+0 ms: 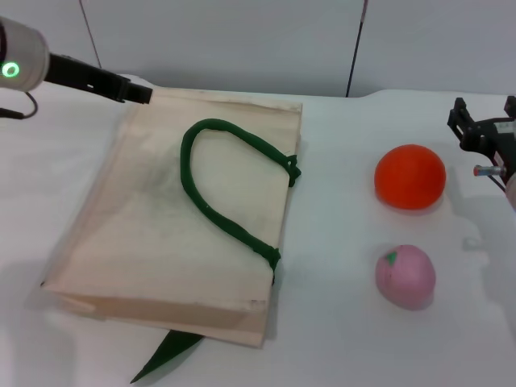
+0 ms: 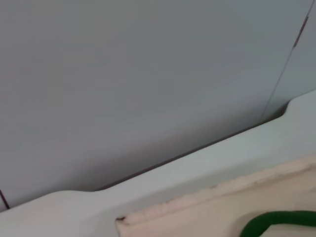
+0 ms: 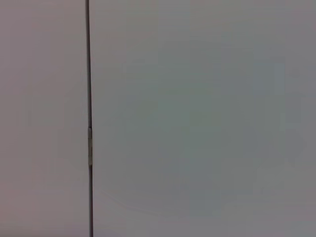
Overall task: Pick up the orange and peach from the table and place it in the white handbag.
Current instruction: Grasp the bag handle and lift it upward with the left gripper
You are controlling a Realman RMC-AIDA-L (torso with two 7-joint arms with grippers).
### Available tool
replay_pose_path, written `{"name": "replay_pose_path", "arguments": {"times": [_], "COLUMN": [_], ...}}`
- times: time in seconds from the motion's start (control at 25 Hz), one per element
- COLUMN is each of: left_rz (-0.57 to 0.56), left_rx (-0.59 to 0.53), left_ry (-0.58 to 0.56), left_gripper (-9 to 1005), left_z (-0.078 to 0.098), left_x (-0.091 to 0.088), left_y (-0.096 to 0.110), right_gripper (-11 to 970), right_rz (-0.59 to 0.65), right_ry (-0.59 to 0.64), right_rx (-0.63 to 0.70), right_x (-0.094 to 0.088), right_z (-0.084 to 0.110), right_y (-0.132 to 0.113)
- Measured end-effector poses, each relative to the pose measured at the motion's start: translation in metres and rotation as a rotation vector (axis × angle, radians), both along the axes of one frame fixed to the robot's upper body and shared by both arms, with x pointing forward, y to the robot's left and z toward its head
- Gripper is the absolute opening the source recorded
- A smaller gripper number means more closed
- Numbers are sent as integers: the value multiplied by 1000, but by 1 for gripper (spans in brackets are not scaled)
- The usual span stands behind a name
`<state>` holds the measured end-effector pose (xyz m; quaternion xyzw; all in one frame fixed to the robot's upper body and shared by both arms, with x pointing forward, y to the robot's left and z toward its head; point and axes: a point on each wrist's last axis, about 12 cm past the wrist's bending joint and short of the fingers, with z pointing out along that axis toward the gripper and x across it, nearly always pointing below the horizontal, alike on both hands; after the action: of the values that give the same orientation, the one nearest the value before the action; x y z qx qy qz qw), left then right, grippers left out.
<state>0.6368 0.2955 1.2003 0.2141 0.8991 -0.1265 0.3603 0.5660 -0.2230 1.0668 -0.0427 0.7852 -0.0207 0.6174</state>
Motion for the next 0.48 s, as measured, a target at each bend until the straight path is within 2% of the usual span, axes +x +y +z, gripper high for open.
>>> {"name": "replay_pose_path", "arguments": {"times": [0.28,0.48], "left_rz": [-44,-73], "left_rx": [-33,-29], "left_ry": [73,97], "left_gripper": [465,464], "left_z": [-24,-31], "left_x": [6,10], "left_y": [-17,-25], "right_gripper": [756,756], "right_rz": [8,12], "right_ry": [-4,-7], "right_rx": [-9,-8], "right_x": [0,1], "right_z": [1,3], "right_y": [2,3]}}
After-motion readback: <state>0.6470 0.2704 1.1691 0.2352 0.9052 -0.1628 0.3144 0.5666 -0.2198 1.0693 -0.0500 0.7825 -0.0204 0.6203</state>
